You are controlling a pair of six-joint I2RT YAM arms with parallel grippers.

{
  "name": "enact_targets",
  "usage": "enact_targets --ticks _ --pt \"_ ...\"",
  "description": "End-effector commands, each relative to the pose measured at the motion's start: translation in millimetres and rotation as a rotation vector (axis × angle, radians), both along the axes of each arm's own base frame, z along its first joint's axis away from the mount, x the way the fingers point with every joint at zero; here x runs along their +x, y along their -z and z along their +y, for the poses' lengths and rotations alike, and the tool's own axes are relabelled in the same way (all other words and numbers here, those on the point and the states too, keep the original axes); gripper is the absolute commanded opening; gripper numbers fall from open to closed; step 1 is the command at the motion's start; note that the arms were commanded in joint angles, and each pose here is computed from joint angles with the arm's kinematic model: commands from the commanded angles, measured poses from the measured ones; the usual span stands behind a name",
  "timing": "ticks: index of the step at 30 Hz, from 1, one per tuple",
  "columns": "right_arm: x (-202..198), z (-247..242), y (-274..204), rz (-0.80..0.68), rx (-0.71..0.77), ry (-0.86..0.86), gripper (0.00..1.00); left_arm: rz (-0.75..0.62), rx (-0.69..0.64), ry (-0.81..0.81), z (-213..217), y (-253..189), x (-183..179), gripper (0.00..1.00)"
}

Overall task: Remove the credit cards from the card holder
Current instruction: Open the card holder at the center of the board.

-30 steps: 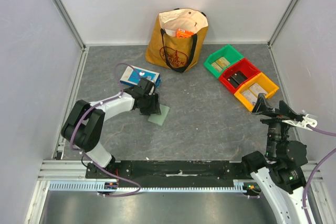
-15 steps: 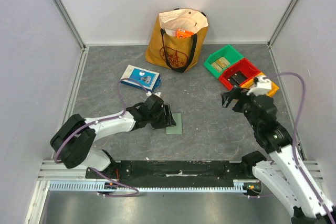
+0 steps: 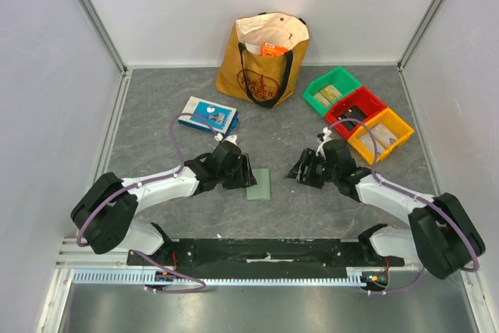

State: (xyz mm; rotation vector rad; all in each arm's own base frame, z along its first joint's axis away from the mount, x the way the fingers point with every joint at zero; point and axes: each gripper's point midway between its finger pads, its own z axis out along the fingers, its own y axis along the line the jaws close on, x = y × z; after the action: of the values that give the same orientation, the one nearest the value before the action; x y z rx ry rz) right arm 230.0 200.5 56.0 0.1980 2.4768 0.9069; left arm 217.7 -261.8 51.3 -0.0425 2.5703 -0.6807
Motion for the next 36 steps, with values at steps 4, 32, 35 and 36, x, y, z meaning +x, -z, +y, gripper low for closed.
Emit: enact_targets --ticks 4,32,35,36 --pt "9 56 -6 -0.021 0.209 -0.094 0.61 -0.016 0.055 0.046 -4 9 9 0.59" --pt "-36 63 87 0.162 0.091 -0.182 0.59 0.096 -0.177 -0.149 -1 28 -11 0.02" --pt "-37 64 90 0.172 0.091 -0.187 0.59 0.115 -0.219 -0.183 4 31 -13 0.02" --pt "-38 65 92 0.177 0.093 -0.192 0.58 0.122 -0.237 -0.189 4 32 -14 0.02"
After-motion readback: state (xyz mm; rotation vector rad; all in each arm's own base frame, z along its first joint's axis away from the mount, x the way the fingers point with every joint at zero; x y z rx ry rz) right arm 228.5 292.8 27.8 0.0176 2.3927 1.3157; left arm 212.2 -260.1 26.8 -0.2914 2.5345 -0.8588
